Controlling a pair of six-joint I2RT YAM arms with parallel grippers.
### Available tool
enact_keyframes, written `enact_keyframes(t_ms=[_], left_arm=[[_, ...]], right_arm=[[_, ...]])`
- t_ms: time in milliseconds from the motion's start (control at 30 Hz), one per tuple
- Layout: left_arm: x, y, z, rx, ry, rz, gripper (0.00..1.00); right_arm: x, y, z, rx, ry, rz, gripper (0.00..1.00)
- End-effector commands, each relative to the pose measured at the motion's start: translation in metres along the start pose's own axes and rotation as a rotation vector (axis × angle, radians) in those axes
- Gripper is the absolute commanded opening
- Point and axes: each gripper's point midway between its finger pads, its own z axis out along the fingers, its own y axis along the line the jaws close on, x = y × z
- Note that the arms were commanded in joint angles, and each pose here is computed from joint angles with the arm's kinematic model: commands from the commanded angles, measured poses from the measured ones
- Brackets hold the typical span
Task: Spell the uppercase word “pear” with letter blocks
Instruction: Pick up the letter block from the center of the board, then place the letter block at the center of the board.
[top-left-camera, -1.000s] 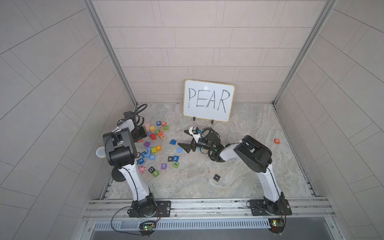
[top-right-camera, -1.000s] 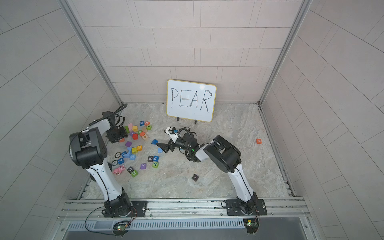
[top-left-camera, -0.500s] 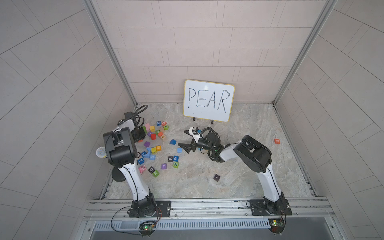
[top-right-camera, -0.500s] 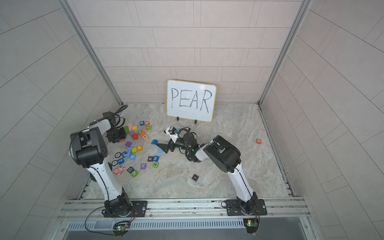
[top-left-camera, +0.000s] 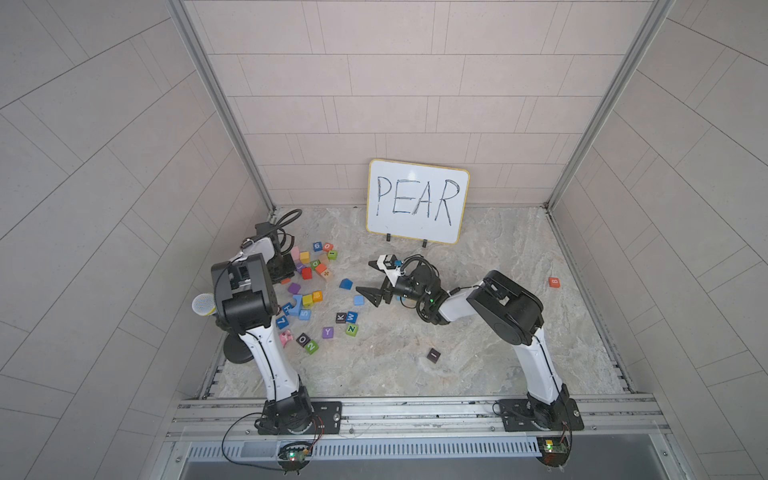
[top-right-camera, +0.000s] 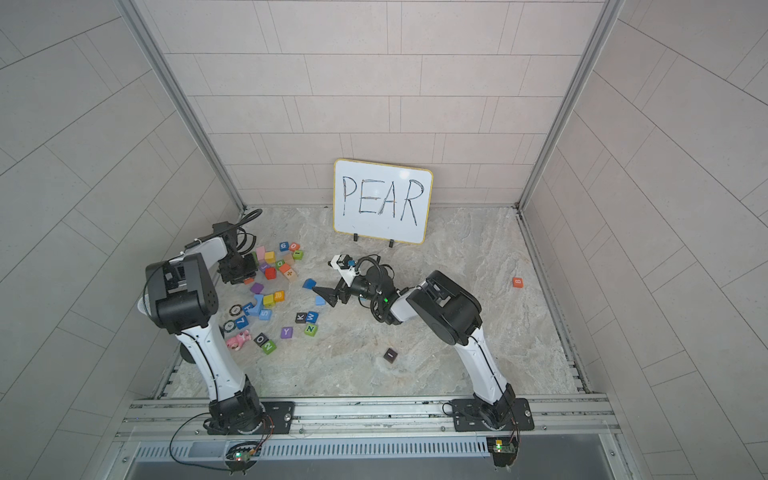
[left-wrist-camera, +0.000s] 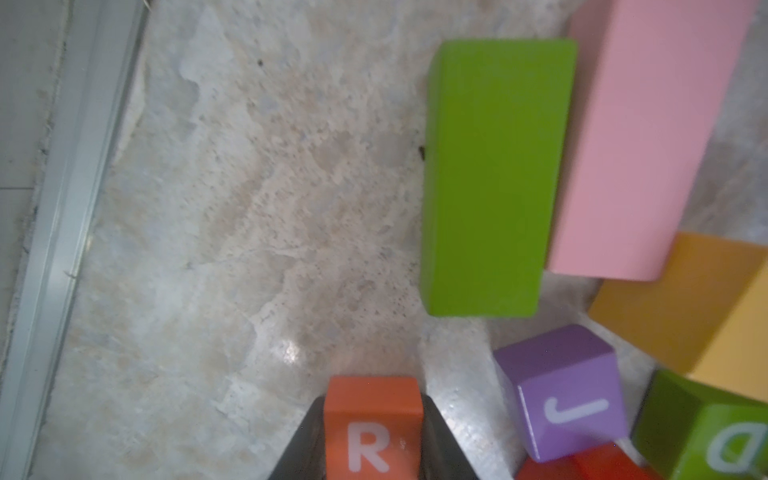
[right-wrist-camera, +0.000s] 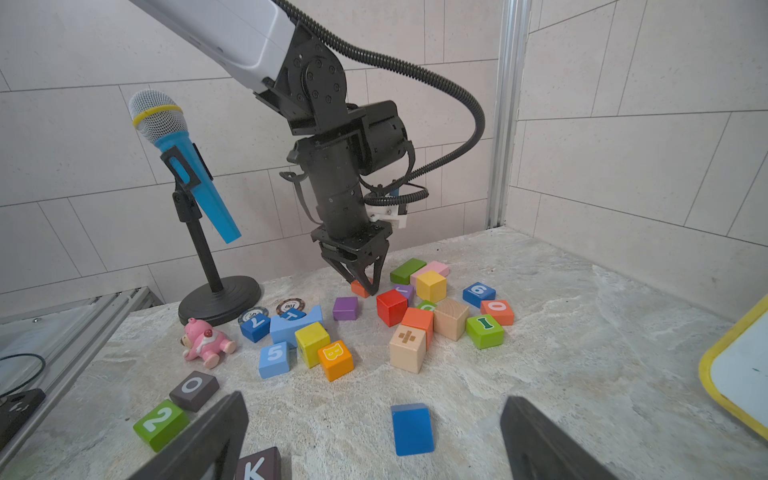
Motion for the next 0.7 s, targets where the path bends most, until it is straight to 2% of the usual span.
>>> enact_keyframes(t_ms=[0,167,400,667], left_arm=[[-0.002,-0.002,-0.027,-0.007,-0.021,-0.029,0.28],[0.004,-0.011,-0.056,0.014,-0.056,-0.051,0.28],[0.008,-0.04,-0.099,0.089,-0.127,-0.033,0.28],[0.041,-0.098,-0.12,0.161,-0.144,0.071,0.27]], right_arm=[[-0.006,0.002,-0.003,0.013,0.016,-0.032,1.0],[-0.012,0.003,-0.013,0.053,0.057,-0.051,1.0],[-0.027,0.021,-0.038,0.051,0.073,-0.013,1.0],[-0.01,0.024,-0.091,0.16,0.178,0.015,1.0]])
